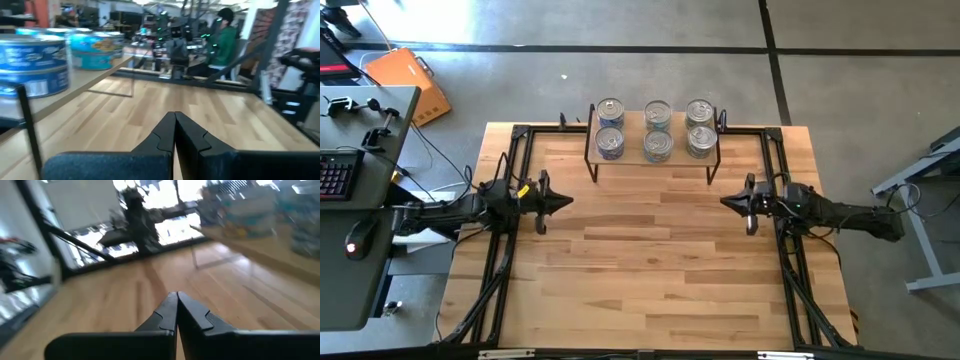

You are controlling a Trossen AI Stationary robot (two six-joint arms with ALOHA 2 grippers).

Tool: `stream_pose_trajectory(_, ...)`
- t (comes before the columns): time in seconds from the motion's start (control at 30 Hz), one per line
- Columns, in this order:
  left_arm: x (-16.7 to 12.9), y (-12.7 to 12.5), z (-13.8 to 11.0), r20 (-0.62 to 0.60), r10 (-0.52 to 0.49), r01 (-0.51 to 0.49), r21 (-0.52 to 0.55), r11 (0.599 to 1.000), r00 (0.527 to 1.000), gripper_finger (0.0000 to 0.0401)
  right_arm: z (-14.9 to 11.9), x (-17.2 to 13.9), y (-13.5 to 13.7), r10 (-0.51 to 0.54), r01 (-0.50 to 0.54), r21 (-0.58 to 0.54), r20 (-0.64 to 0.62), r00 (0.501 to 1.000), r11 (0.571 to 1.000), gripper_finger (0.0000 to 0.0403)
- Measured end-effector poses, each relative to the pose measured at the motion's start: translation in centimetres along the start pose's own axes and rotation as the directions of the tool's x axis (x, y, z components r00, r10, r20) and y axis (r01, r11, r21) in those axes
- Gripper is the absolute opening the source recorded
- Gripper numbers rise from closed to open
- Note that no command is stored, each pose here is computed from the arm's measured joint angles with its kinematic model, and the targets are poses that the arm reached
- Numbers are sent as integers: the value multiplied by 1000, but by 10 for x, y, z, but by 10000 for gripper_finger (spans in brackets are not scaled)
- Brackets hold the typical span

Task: Stack canned seafood by type on shelf
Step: Return to Home Position

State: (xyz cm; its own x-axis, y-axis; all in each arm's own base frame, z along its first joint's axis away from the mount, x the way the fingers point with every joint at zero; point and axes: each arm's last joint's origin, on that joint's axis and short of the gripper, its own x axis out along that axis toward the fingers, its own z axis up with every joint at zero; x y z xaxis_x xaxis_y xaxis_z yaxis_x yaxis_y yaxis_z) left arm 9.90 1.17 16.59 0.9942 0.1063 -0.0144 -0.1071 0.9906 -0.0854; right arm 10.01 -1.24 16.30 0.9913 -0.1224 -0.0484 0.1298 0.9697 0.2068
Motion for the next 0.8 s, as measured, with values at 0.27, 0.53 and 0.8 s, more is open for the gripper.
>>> stream_pose_trajectory(0.27, -3, -10, 5, 59, -105, 105, 2, 994, 993, 0, 9, -5, 13, 139, -139, -5, 109, 984, 990, 0)
stream_pose_trajectory(0.53, -4, -14, 5, 61, -143, 143, 2, 990, 988, 0, 4, -5, 16, 174, -174, -5, 58, 983, 985, 0)
stream_pose_trajectory(0.8, -3, -14, 5, 56, -142, 142, 2, 990, 988, 0, 1, -5, 16, 168, -168, -5, 33, 985, 986, 0)
